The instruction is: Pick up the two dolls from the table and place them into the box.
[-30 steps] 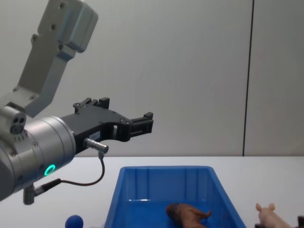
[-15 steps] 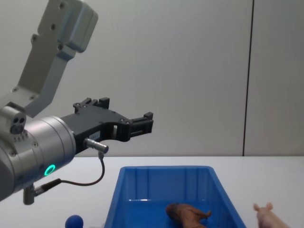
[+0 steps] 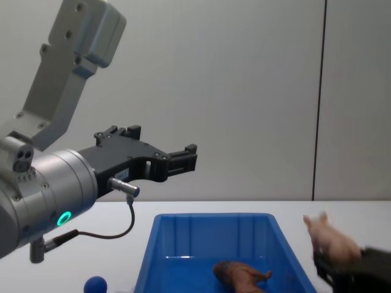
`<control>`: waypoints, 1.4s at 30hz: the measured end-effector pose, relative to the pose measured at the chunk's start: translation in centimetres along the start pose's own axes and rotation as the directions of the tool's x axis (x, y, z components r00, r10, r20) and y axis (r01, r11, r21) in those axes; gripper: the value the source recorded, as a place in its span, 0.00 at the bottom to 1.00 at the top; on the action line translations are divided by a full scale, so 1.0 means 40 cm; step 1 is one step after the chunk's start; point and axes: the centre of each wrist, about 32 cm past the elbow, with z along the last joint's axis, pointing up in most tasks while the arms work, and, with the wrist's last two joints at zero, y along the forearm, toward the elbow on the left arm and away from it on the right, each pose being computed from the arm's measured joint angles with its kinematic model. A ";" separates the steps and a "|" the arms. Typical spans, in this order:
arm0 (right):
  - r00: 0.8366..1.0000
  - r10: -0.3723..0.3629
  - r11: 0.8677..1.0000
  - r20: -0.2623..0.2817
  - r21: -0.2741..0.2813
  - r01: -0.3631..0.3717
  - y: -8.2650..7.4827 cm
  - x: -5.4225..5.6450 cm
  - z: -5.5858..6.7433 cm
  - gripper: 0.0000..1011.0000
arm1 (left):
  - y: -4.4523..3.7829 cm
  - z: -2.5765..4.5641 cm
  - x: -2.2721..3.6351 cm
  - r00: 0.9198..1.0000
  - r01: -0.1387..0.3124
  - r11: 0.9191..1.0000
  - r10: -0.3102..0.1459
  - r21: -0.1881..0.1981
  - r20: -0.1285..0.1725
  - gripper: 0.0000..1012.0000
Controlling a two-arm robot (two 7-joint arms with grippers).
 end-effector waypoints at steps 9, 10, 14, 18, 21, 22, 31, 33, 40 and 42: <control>0.997 0.076 0.991 0.021 0.110 -0.078 0.008 -0.013 0.062 0.36 | 0.000 0.000 0.000 1.000 0.000 1.000 0.000 0.000 0.000 0.99; 0.996 0.082 0.990 0.022 0.115 -0.083 0.010 -0.014 0.066 0.36 | 0.000 0.000 0.000 1.000 0.000 1.000 0.000 0.000 0.000 0.99; 0.992 0.127 0.982 0.025 0.138 -0.129 0.020 -0.023 0.084 0.36 | 0.000 0.000 0.000 1.000 0.000 1.000 0.000 0.000 0.000 0.99; 0.985 0.173 0.973 0.025 0.151 -0.174 0.034 -0.032 0.098 0.45 | 0.000 0.000 0.000 1.000 0.000 1.000 0.000 0.000 0.000 0.99; 0.978 0.206 0.967 0.021 0.151 -0.207 0.047 -0.040 0.102 0.57 | 0.000 0.000 0.000 1.000 0.000 1.000 0.000 0.000 0.000 0.99; 0.977 0.214 0.965 0.020 0.150 -0.215 0.049 -0.042 0.103 0.59 | 0.000 0.000 0.000 1.000 0.000 1.000 0.000 0.000 0.000 0.99; 0.970 0.242 0.960 0.004 0.145 -0.240 0.069 -0.048 0.102 0.85 | 0.000 0.000 0.000 1.000 0.000 1.000 0.000 0.000 0.000 0.99; 0.972 0.234 0.962 -0.001 0.144 -0.232 0.069 -0.045 0.101 0.91 | 0.000 0.000 0.000 1.000 0.000 1.000 0.000 0.000 0.000 0.99; 0.983 0.184 0.974 -0.018 0.140 -0.180 0.051 -0.029 0.090 0.99 | 0.000 0.000 0.000 1.000 0.000 1.000 0.000 0.000 0.000 0.99; 0.986 0.164 0.977 -0.022 0.139 -0.159 0.039 -0.022 0.086 0.99 | 0.000 0.000 0.000 1.000 0.000 1.000 0.000 0.000 0.000 0.99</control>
